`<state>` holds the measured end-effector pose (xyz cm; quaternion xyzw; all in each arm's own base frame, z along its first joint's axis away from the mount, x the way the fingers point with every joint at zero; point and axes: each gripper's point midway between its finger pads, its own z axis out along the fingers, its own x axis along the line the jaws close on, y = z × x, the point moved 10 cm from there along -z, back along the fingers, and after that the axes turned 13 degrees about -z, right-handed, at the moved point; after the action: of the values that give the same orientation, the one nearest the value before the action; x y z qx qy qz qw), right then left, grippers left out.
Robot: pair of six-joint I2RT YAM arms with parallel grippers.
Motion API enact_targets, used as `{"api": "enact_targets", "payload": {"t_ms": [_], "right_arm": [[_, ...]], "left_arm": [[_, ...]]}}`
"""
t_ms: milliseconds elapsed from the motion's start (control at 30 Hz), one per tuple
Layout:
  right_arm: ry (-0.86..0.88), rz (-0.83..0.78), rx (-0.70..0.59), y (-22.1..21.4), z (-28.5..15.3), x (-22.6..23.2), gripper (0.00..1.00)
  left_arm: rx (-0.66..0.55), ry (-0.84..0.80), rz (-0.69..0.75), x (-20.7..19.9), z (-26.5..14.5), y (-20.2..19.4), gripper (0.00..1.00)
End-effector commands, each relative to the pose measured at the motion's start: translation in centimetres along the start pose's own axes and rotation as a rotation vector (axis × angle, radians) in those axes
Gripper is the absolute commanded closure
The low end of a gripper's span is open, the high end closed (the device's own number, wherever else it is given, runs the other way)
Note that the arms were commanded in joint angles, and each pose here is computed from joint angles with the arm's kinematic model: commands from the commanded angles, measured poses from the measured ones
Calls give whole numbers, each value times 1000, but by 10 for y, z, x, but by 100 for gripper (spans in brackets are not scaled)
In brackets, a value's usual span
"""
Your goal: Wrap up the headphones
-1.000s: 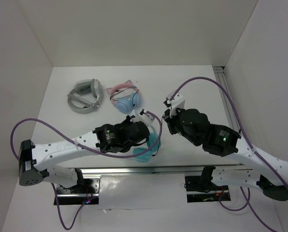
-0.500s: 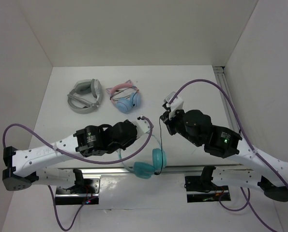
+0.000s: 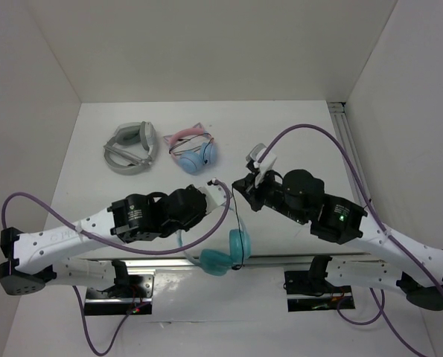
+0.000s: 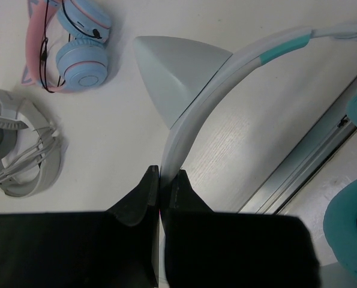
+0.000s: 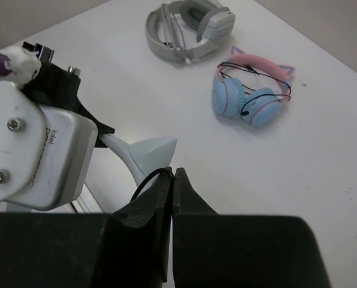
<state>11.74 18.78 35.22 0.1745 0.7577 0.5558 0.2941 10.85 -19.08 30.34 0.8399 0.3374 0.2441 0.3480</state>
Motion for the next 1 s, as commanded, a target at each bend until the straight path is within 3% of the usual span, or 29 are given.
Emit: {"api": "enact_targets", "payload": {"t_ms": [0,267,633,800,967], "right_arm": [[-95,58,-96,20,2,-8,100],[-221,68,58,-9,24,-6,100],[-255,72,98,-26,33,-3,100],[-76,66,15,-32,34,12,100],[31,63,-88,-28,33,20,95]], "left_arm": [[-39,-40,-37,-7,-2,11,100],[-122,-228,-52,-7,-25,14,100],[-303,-372,-113,8,-72,18,100],[-483,-463,-186,14,-98,30,100],[-572,-567,-232,9,-108,36,100]]}}
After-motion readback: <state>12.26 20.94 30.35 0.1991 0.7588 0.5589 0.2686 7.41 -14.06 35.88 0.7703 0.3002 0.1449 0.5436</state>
